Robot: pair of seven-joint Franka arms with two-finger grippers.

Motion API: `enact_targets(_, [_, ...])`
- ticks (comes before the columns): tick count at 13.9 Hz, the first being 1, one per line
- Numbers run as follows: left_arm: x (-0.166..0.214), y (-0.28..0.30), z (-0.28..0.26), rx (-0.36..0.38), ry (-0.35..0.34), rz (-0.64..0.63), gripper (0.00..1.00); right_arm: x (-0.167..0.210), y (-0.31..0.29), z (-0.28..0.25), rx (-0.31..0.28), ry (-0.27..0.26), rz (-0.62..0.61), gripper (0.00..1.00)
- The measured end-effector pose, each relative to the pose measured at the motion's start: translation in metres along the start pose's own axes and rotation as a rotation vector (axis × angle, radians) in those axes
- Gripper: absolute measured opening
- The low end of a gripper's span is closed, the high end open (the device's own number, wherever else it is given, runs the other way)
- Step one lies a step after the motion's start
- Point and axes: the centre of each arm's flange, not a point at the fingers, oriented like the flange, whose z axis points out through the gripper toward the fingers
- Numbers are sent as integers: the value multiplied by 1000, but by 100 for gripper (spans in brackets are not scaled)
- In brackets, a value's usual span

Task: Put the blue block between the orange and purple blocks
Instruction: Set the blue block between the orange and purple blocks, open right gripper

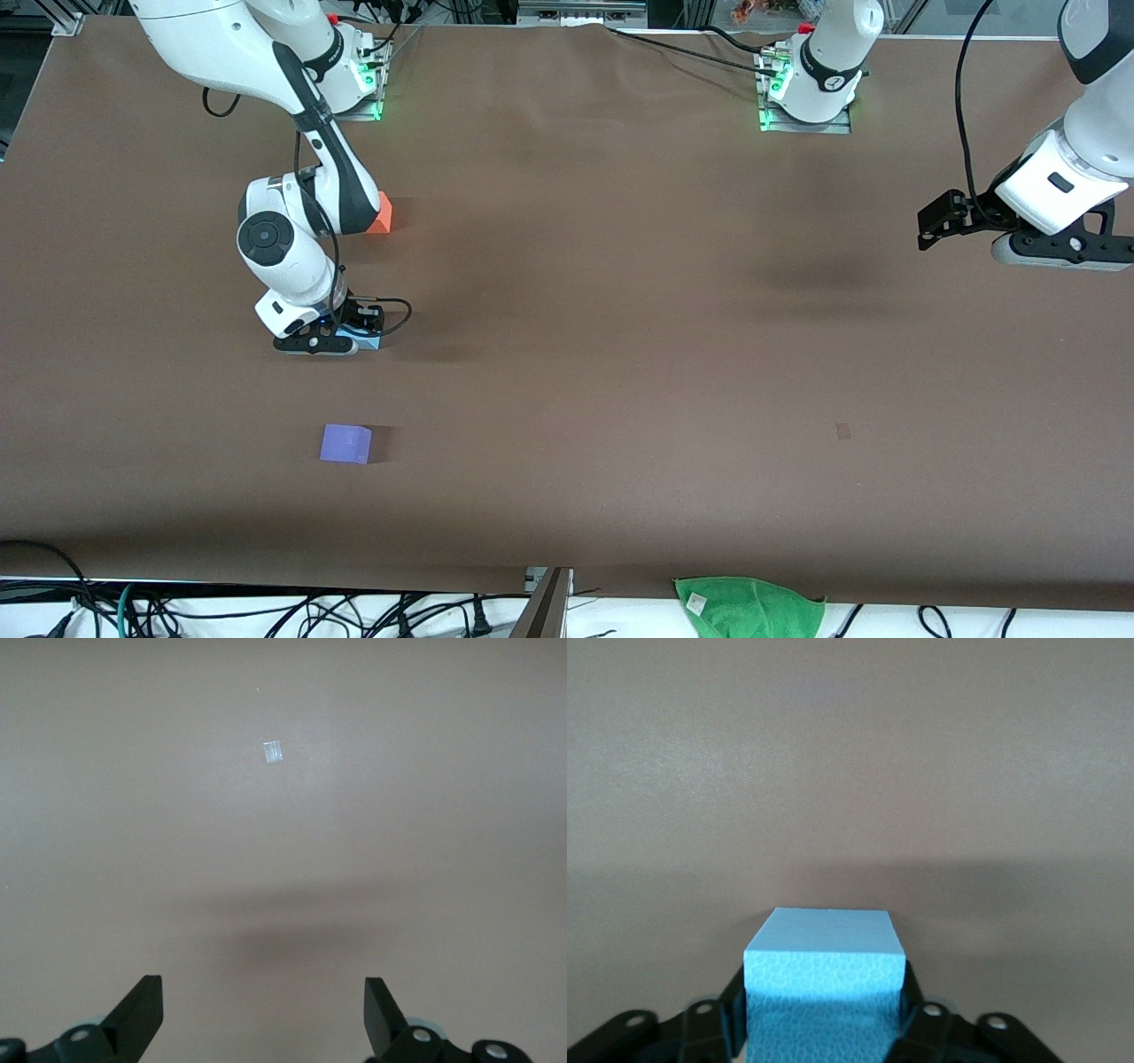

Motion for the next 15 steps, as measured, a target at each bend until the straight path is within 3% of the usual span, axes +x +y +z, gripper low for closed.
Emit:
enact_targets(3, [0, 0, 0, 0, 0, 0, 100, 1, -1, -5, 4, 8, 0, 99])
enact_targets(9, [0, 0, 0, 0, -4, -1, 100, 16, -6, -76, 22, 18, 1, 100])
enact_targets(15, [0, 2, 0, 0, -3, 3, 100, -5, 7, -242, 44, -30, 2, 100])
